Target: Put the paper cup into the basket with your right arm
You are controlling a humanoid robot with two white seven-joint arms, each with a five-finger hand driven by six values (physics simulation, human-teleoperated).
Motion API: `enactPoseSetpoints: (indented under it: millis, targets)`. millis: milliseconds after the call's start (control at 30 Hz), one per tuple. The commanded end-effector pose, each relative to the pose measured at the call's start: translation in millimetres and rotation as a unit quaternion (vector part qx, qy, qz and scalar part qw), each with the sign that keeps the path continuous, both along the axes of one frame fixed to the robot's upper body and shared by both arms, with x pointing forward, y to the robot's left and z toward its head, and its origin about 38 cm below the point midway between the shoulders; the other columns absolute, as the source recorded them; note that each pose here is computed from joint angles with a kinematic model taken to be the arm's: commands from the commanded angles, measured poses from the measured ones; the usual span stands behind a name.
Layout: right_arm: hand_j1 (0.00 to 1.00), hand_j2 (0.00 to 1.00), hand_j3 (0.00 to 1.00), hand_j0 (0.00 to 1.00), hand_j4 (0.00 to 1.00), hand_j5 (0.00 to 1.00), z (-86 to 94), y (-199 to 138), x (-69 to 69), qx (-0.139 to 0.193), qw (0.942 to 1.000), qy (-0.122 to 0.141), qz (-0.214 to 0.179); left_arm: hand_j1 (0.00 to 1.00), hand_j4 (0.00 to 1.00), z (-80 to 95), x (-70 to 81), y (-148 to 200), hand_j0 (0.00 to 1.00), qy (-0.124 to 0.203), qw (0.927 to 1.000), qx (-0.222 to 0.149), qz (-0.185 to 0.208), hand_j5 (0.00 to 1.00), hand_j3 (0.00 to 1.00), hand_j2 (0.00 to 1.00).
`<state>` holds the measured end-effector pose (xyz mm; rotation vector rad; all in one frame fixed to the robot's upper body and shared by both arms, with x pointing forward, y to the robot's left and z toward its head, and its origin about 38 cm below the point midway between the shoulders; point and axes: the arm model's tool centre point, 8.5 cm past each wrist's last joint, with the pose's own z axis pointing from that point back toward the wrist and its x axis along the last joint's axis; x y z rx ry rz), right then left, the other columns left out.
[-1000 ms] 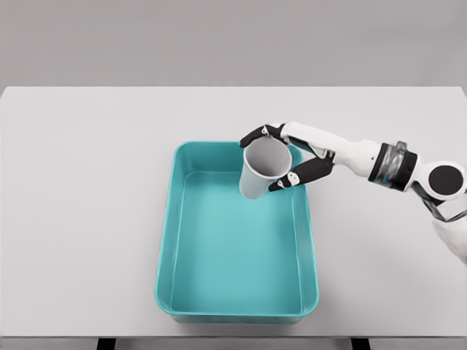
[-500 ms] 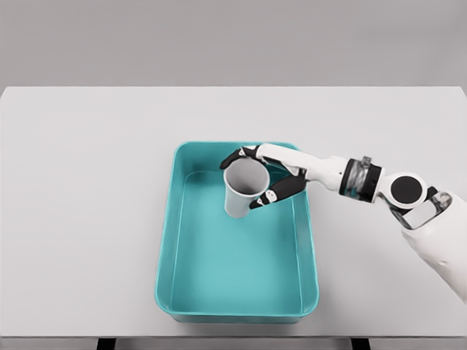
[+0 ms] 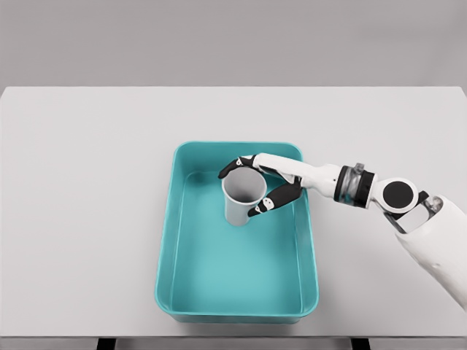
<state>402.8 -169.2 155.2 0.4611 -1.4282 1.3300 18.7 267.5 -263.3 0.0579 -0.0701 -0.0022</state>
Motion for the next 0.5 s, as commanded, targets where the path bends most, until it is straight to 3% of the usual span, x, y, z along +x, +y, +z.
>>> enactPoseSetpoints:
  millis: [0, 233, 467]
  targets:
    - [0.69, 0.69, 0.69, 0.69, 0.69, 0.69, -1.3, 0.6, -0.5, -0.002, 1.0000, 0.001, 0.001, 1.00, 1.00, 0.0, 0.0, 0.0, 1.00, 0.000, 1.0000, 0.000, 0.000, 1.00, 1.00, 1.00]
    - [0.84, 0.84, 0.84, 0.84, 0.84, 0.84, -0.5, 0.7, -0.9, -0.002, 1.0000, -0.001, 0.002, 1.00, 1.00, 0.0, 0.0, 0.0, 1.00, 0.000, 1.0000, 0.000, 0.000, 1.00, 1.00, 1.00]
    - [0.86, 0.86, 0.86, 0.86, 0.86, 0.86, 0.5, 0.9, -1.1, -0.002, 1.0000, -0.002, 0.003, 1.00, 1.00, 0.0, 0.0, 0.0, 1.00, 0.000, 1.0000, 0.000, 0.000, 1.00, 1.00, 1.00]
